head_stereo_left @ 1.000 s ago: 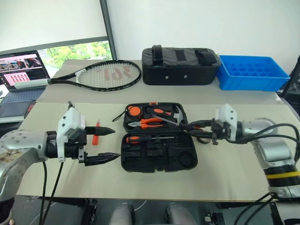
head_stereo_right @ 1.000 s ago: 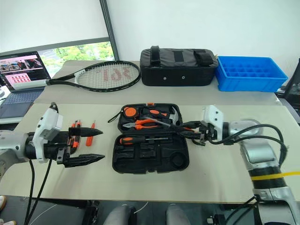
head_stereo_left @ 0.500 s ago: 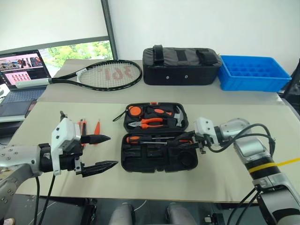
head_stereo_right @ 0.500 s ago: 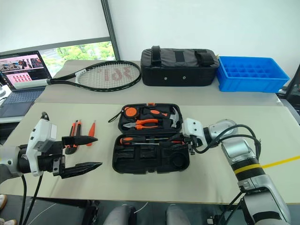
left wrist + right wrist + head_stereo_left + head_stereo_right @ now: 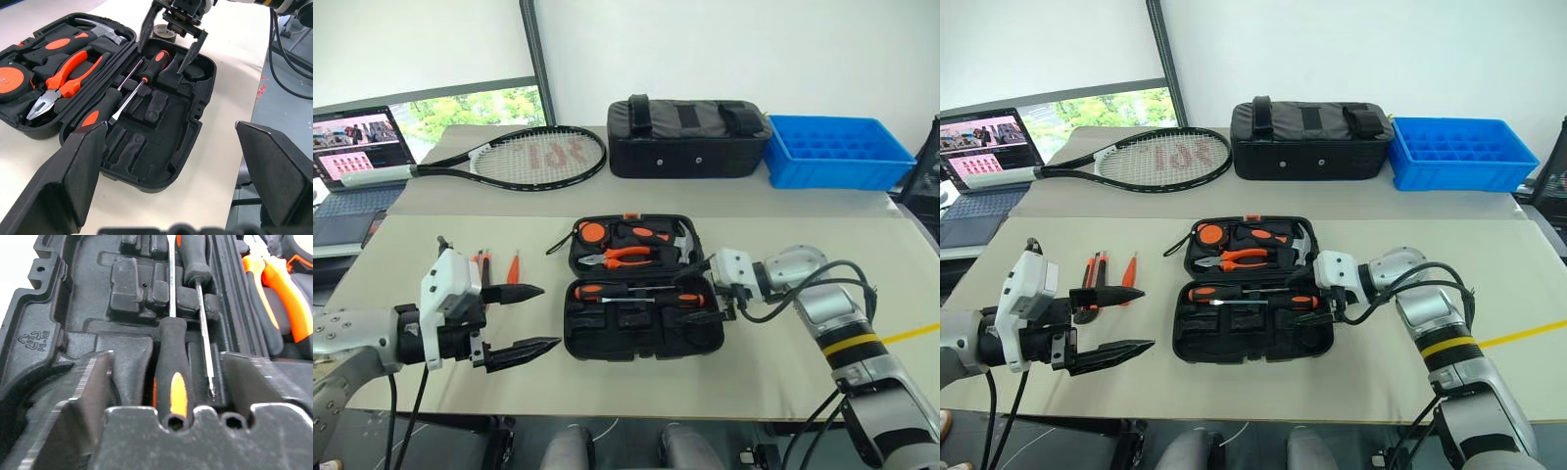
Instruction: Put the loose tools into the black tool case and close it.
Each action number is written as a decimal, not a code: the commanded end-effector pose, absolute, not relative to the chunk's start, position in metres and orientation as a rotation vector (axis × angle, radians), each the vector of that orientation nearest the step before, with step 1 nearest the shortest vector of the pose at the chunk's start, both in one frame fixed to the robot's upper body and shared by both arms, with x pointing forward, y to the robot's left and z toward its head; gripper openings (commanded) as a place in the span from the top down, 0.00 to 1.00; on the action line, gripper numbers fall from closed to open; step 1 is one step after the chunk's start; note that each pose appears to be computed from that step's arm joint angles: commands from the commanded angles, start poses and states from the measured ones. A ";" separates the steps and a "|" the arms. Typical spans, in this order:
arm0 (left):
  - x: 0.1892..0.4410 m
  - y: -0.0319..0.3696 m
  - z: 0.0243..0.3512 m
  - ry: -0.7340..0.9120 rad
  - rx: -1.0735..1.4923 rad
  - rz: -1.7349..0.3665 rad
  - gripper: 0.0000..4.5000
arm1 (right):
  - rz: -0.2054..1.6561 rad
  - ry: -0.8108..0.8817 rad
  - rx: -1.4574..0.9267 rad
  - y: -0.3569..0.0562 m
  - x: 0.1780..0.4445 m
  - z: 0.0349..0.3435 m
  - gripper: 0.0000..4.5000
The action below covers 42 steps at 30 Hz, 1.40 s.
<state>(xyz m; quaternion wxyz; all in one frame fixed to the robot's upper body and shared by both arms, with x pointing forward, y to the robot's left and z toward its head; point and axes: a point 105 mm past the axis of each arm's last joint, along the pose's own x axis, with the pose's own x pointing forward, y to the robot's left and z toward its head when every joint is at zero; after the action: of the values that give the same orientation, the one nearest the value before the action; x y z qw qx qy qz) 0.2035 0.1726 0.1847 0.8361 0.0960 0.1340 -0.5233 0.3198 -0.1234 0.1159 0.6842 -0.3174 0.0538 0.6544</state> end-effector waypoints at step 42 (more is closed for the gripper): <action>0.233 0.207 0.175 0.189 0.244 -0.815 0.00 | 1.333 0.040 -0.360 -0.096 0.326 0.144 0.99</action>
<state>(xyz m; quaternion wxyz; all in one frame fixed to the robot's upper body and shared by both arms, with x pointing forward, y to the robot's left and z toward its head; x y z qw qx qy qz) 0.2223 0.1943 0.1705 0.8816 0.0962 0.1139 -0.4478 0.3248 -0.0976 0.1059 0.7664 -0.1879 0.0745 0.6097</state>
